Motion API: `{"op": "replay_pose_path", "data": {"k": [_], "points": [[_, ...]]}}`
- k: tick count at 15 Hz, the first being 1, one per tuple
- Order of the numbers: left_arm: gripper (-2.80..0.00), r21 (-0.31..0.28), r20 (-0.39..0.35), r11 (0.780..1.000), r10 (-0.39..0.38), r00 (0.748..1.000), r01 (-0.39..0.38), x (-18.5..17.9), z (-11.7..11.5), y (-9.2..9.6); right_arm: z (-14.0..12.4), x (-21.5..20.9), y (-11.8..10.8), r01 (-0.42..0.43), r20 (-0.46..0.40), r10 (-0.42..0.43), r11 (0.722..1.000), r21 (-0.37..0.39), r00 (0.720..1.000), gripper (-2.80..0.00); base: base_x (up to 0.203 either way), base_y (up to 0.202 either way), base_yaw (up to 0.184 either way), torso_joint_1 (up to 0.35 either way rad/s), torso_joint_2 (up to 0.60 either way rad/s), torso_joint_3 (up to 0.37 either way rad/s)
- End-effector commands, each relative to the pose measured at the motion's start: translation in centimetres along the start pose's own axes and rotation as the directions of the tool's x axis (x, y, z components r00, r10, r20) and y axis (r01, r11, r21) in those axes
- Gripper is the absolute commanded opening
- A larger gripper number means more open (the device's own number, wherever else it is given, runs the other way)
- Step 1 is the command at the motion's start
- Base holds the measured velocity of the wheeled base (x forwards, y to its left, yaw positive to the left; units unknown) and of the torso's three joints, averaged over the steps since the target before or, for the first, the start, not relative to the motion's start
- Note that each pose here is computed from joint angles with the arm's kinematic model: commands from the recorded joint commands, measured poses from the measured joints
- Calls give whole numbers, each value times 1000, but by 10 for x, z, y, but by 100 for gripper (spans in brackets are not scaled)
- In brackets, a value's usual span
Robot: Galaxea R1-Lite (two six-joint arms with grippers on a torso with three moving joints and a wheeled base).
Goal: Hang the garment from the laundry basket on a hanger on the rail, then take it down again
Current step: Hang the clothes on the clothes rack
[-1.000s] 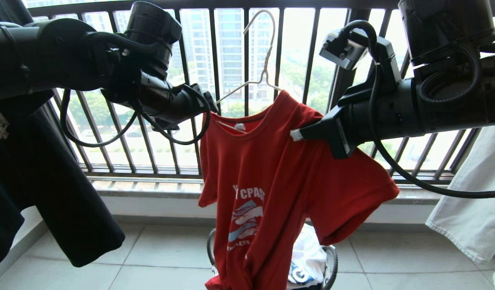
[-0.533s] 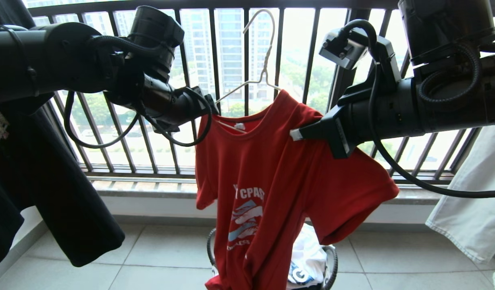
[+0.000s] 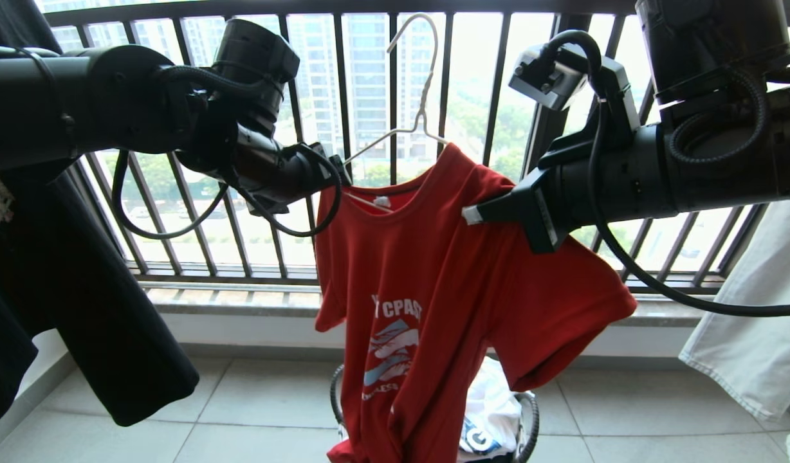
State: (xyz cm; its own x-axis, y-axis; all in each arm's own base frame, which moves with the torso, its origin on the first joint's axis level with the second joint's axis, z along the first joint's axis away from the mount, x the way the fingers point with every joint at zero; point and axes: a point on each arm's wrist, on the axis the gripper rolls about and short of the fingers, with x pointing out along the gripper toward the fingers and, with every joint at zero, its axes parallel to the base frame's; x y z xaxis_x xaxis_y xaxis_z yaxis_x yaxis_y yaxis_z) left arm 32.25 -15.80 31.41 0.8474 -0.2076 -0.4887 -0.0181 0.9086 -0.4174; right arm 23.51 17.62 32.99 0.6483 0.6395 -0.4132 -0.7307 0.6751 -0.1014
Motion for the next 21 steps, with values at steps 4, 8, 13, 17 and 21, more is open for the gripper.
{"op": "replay_pose_path", "data": {"k": [4,8,13,17,21], "points": [[0,4,9,1000,-2,1000,1,-21,1,-3,1,6,-3,5,-6,-5,1000,2,1000,-280,0,0,0,0,0,0],[0,15,-7,1000,19,1000,-19,-24,-2,-3,0,9,-5,9,-11,-9,1000,5,1000,-280,0,0,0,0,0,0],[0,38,-17,997,61,998,-60,-8,-8,-2,1,5,-5,12,-2,-12,1000,5,1000,-280,0,0,0,0,0,0],[0,51,11,993,110,994,-111,2,-10,-2,2,0,-5,15,6,-15,1000,4,1000,-280,0,0,0,0,0,0],[0,39,34,995,93,995,-94,0,-7,-4,3,-4,-5,17,14,-17,1000,3,1000,-280,0,0,0,0,0,0]]}}
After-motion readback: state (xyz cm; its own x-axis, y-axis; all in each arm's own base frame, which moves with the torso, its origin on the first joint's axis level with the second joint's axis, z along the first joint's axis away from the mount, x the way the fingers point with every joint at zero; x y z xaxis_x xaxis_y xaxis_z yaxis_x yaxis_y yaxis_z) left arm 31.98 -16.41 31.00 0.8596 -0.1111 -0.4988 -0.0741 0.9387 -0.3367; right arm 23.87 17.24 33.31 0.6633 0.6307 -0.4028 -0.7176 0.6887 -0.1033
